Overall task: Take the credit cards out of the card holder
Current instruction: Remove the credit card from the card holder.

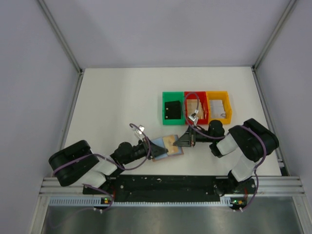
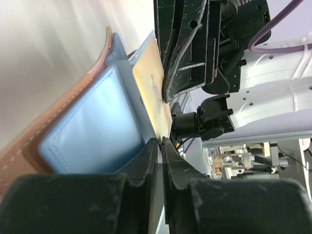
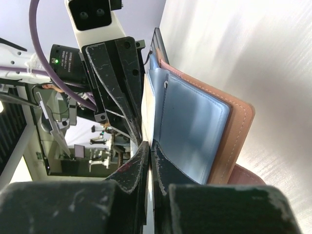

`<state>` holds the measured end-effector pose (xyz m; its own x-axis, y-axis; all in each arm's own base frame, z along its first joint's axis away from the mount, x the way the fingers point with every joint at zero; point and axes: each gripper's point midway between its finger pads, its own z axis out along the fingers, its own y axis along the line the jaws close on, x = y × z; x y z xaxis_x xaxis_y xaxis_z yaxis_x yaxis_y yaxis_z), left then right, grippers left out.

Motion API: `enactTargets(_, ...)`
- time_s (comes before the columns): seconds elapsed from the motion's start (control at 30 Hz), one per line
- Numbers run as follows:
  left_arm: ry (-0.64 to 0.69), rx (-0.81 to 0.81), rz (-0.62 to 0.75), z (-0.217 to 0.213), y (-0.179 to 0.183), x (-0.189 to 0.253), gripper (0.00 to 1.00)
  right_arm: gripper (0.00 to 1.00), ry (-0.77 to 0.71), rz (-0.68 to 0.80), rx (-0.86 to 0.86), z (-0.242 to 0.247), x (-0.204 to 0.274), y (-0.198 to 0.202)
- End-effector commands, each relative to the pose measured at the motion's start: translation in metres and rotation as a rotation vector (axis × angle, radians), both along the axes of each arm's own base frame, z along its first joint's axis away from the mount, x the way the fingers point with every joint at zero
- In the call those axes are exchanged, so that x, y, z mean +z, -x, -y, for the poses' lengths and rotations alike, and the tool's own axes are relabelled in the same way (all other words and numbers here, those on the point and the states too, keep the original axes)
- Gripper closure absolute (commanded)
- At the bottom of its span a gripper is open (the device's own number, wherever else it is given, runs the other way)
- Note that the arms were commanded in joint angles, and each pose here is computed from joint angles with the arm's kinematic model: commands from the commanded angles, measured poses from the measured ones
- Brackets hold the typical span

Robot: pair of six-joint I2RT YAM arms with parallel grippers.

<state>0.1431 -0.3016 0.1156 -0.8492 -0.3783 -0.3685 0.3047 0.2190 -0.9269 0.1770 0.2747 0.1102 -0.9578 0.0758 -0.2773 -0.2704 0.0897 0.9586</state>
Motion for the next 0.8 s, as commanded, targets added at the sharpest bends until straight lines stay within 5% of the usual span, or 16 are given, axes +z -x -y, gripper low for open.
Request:
enactTargets(0.0,0.316,-0.047,0.275,-0.006,0.014,0.097,0.92,1.0,-0.066,0.15,-0.01,0.001,0.018,-0.006)
enactTargets(0.07,0.319,-0.045,0.283,-0.007,0.015,0.098,1.0,1.0,-0.064,0.145,-0.009,0.001,0.017,-0.005)
enactTargets(0.47,0.329,0.025,0.304,-0.02,0.011,0.102,1.0,1.0,-0.058,0.135,-0.013,0.01,0.012,-0.009)
enactTargets(0.77,0.179,0.104,0.161,-0.029,0.0,0.052,1.0,1.0,-0.046,0.113,-0.041,0.016,0.007,-0.012)
